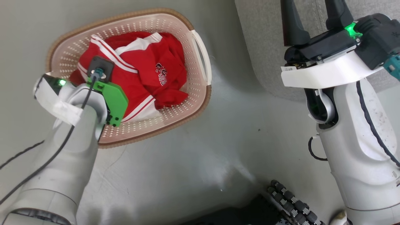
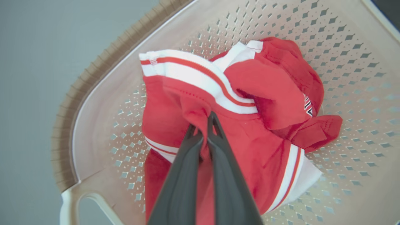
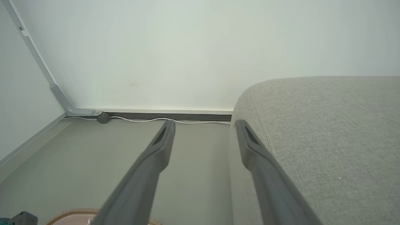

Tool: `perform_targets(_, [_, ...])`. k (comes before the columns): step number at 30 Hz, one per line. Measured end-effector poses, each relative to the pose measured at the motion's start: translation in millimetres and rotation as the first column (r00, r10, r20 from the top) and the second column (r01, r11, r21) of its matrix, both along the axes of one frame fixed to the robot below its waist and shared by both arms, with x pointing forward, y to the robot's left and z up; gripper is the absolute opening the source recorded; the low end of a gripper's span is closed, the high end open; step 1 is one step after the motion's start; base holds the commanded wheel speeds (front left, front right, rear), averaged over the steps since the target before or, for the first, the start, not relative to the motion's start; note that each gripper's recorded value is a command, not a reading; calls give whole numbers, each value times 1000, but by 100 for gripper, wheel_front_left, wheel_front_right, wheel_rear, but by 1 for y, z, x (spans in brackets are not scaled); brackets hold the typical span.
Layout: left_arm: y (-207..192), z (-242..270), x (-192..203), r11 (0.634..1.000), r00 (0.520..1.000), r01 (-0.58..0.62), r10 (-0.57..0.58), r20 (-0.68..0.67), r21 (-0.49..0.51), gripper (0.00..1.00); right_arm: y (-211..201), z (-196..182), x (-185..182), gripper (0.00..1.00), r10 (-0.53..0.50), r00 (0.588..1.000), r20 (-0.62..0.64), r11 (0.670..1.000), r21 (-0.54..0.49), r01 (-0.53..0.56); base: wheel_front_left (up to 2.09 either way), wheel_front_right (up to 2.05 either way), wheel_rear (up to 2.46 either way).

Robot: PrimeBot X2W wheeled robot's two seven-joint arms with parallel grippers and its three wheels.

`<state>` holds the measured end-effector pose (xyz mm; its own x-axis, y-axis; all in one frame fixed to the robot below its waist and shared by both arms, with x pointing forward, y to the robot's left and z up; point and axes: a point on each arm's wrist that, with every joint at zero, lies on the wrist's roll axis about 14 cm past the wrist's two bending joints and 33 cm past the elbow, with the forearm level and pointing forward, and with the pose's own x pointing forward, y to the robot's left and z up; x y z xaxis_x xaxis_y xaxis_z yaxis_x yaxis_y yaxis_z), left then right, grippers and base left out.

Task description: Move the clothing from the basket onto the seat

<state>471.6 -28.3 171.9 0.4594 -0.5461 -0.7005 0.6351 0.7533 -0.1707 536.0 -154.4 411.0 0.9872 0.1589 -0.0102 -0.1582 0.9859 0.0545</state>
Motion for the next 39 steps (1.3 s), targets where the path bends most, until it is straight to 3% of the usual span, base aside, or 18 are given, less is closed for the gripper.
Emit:
perform_targets(7, [8,20,-9,999,999,-30,31,33,-30,0,5,9,-5,100,19,1000,5,1000,-3,-19,0,0,0])
perform_targets(24, [44,104,2,951,951,-259,282,131,-169,0,9,38,-28,100,16,1000,23,1000,22,-17,0,0,0])
perform_targets(32, [51,158,8,928,916,-274,332,225,-252,0,14,49,-48,100,17,1000,17,999,44,-17,0,0,0])
perform_targets(39, [43,232,18,884,860,-237,384,336,-403,0,16,55,-69,100,19,1000,7,998,52,-19,0,0,0])
